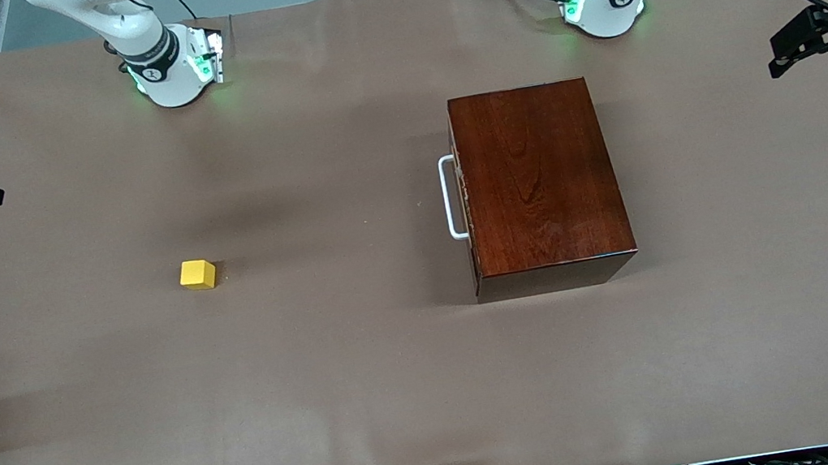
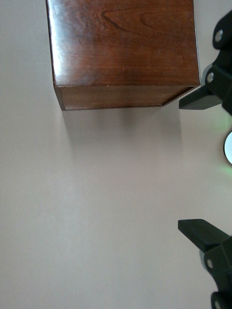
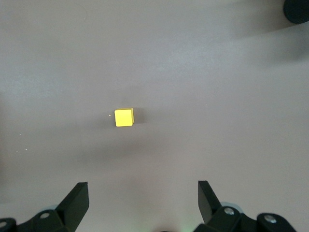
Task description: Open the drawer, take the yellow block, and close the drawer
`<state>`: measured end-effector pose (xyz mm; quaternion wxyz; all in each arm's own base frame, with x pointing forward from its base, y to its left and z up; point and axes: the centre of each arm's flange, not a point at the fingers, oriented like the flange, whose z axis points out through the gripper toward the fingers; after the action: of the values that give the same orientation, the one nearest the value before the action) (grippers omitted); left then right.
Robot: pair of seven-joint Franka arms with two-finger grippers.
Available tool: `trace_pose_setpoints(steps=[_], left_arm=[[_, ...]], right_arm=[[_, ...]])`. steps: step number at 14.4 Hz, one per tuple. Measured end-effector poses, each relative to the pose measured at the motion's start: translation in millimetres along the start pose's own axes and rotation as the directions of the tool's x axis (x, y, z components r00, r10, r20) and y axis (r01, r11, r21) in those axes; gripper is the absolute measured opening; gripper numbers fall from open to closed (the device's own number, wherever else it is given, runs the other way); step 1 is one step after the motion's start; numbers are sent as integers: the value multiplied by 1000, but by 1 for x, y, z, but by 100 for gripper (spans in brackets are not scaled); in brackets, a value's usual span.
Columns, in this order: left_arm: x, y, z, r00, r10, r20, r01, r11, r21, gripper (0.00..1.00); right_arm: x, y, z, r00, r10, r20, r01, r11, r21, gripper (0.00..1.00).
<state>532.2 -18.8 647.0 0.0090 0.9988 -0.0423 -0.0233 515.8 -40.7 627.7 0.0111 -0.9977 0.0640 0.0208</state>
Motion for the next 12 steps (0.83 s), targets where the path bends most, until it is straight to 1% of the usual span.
trace_pose_setpoints(steps=[3, 7, 12], left_arm=[[1, 1, 1, 1000, 1, 2, -1, 1000, 0, 100], [3, 17, 3, 1000, -1, 7, 1, 1000, 2, 100], [5, 17, 6, 1000, -2, 5, 2, 1000, 2, 100]], right_arm=[[0, 0, 0, 1000, 0, 0, 0, 1000, 0, 100], [0, 0, 0, 1000, 0, 1, 0, 1000, 0, 100], [0, 0, 0, 1000, 0, 1, 0, 1000, 0, 100]])
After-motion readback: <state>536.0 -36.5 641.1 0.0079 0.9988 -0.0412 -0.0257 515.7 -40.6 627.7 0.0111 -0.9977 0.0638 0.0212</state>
